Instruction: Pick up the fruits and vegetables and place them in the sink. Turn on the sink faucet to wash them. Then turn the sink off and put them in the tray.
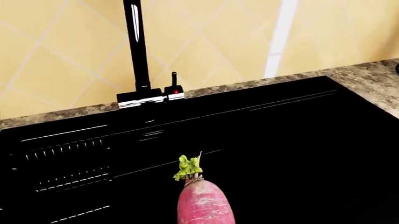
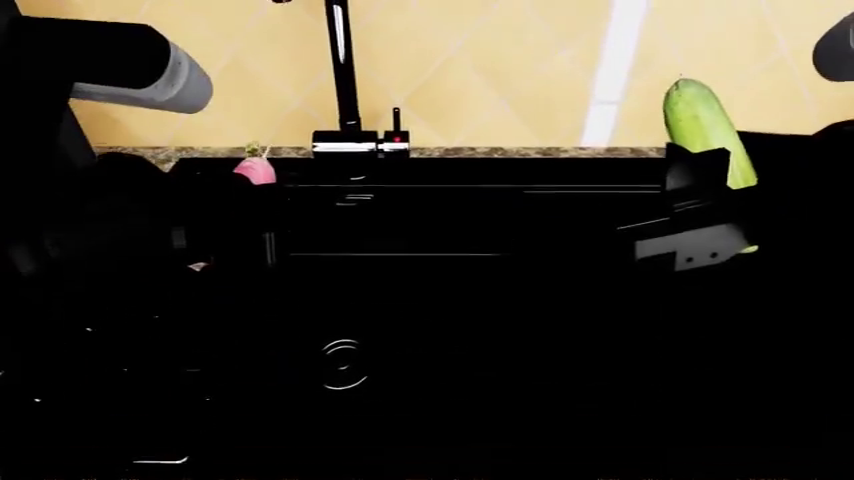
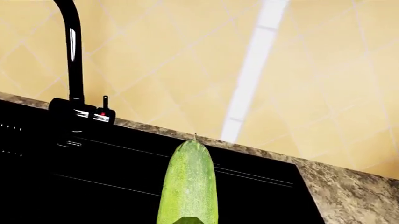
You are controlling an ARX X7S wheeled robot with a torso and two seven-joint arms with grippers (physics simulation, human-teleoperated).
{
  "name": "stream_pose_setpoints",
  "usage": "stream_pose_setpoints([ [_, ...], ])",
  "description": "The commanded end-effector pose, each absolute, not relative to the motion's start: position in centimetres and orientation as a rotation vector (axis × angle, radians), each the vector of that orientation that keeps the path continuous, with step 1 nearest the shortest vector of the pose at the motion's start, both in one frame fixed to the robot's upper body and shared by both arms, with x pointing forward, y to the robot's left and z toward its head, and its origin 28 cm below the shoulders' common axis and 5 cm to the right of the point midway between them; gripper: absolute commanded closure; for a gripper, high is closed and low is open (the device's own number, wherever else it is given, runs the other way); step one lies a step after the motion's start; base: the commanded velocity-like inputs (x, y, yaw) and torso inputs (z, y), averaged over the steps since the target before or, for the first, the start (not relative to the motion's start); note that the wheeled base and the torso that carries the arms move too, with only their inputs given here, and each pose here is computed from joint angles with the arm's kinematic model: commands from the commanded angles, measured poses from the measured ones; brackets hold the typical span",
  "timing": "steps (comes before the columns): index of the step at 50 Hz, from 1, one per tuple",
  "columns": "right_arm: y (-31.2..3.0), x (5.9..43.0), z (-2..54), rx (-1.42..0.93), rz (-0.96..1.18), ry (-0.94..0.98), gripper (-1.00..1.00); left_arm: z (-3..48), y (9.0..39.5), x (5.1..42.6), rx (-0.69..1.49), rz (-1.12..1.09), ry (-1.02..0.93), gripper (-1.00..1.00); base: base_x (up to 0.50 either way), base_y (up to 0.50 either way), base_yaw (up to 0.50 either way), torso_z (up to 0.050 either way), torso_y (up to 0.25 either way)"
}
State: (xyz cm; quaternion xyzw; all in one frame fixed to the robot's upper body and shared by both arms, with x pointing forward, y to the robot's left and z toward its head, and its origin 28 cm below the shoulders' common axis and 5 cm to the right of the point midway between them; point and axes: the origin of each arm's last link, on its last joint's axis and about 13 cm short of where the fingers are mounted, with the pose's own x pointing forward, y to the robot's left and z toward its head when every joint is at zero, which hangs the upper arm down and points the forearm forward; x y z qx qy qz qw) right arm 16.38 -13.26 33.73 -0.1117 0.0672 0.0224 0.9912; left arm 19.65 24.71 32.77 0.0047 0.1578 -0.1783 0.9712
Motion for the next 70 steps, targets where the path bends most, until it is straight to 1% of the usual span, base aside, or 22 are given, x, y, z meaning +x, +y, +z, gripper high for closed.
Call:
stream_pose_setpoints([
  [1, -12.9, 16.5, 34.4, -0.244, 0.060, 0.131, 1.00, 33.5, 24.7, 20.2, 0.007, -0.340, 0.325, 1.00, 0.50, -0.14, 0.00, 0.000, 0.000],
  [10, -12.9, 16.5, 34.3, -0.248, 0.053, 0.135, 1.00, 33.5, 24.7, 20.1, 0.010, -0.342, 0.329, 1.00, 0.43, -0.21, 0.00, 0.000, 0.002],
  [24, -12.9, 16.4, 34.7, -0.260, 0.046, 0.137, 1.00, 33.4, 24.2, 20.4, 0.031, -0.351, 0.370, 1.00, 0.01, 0.00, 0.00, 0.001, 0.001],
  [39, -12.8, 16.5, 36.1, -0.259, 0.057, 0.145, 1.00, 31.7, 22.5, 22.9, 0.067, -0.386, 0.474, 1.00, 0.00, 0.00, 0.00, 0.000, 0.001],
  [55, -12.9, 16.4, 36.2, -0.258, 0.062, 0.142, 1.00, 28.4, 21.6, 25.7, 0.080, -0.394, 0.548, 1.00, 0.00, 0.00, 0.00, 0.000, 0.000],
  [70, -12.9, 16.4, 35.9, -0.262, 0.063, 0.147, 1.00, 24.4, 21.2, 29.2, 0.099, -0.318, 0.672, 1.00, 0.00, 0.00, 0.00, 0.000, 0.001],
])
